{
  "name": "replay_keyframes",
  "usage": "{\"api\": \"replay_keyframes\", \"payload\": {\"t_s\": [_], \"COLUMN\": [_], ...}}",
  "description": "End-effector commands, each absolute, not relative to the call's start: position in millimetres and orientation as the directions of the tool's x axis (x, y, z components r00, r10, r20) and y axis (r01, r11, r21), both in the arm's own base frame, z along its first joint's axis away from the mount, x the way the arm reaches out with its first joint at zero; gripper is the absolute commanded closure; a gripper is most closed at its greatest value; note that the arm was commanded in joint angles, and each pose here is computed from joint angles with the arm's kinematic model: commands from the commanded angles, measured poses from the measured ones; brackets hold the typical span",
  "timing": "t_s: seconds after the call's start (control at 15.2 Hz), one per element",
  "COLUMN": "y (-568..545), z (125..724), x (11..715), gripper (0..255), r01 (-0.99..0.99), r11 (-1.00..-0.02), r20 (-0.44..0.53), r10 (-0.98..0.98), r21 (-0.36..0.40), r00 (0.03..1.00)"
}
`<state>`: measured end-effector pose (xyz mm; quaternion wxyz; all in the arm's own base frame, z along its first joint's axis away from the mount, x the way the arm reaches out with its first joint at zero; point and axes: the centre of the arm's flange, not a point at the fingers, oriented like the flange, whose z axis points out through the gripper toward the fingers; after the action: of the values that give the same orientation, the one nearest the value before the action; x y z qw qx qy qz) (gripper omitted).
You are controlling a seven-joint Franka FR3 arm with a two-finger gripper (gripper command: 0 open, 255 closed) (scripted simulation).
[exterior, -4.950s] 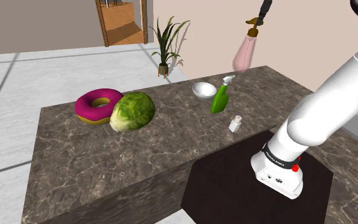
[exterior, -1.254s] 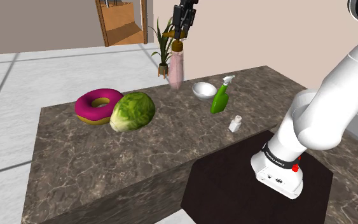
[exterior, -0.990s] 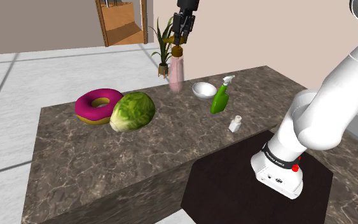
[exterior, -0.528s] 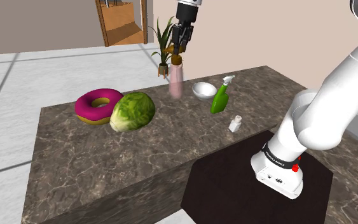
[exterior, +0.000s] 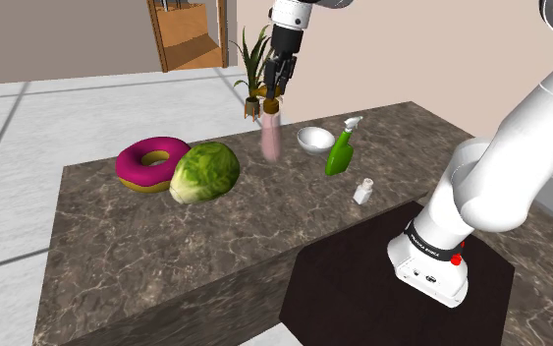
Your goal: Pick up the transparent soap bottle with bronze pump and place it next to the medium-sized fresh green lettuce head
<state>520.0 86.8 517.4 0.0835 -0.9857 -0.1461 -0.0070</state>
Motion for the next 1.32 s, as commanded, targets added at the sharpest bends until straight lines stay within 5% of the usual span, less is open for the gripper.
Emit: {"api": "replay_keyframes", "payload": {"t_s": [0.0,1.06,1.12,1.25], "y": [86,86,86,86], "z": [507,462,462,462], "x": [520,520,520,520], "gripper": [255,255,0,0], "r01": [0.289,0.289,0.289,0.289], "r11": [-0.943,-0.943,-0.943,-0.943], "r20": [0.039,0.039,0.039,0.039], "r10": [0.287,0.287,0.287,0.287], "r21": [-0.162,-0.162,-0.162,-0.162], "r00": [0.957,0.957,0.957,0.957]}}
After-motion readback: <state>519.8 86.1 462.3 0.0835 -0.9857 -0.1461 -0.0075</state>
